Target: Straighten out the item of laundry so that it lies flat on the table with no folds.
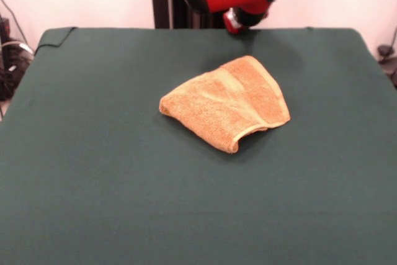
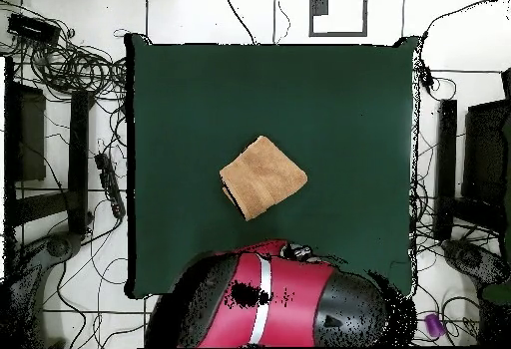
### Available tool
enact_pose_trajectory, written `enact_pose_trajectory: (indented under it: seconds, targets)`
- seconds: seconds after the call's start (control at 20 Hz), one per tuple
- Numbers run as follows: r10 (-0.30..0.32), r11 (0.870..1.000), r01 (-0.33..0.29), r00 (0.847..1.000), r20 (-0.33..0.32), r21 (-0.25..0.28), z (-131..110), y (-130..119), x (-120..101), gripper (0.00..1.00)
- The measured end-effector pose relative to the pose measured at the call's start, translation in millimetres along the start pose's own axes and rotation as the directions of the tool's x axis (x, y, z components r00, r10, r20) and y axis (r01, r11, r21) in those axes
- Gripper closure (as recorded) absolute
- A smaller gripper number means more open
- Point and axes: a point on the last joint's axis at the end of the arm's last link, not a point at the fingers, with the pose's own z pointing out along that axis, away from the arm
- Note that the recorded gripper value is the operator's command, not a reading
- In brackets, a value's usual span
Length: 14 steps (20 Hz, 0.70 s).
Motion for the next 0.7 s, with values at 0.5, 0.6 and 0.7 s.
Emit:
enact_pose_trajectory:
  seconds: [0.5,0.6,0.7]
  targets:
    - [0.008,1.0,-0.01,0.989,0.145,0.017,-5,6,23,0.0]
    - [0.005,1.0,-0.01,0.986,0.165,0.026,-13,9,25,0.0]
    - [0.009,0.999,-0.015,0.985,0.17,0.034,-21,10,25,0.0]
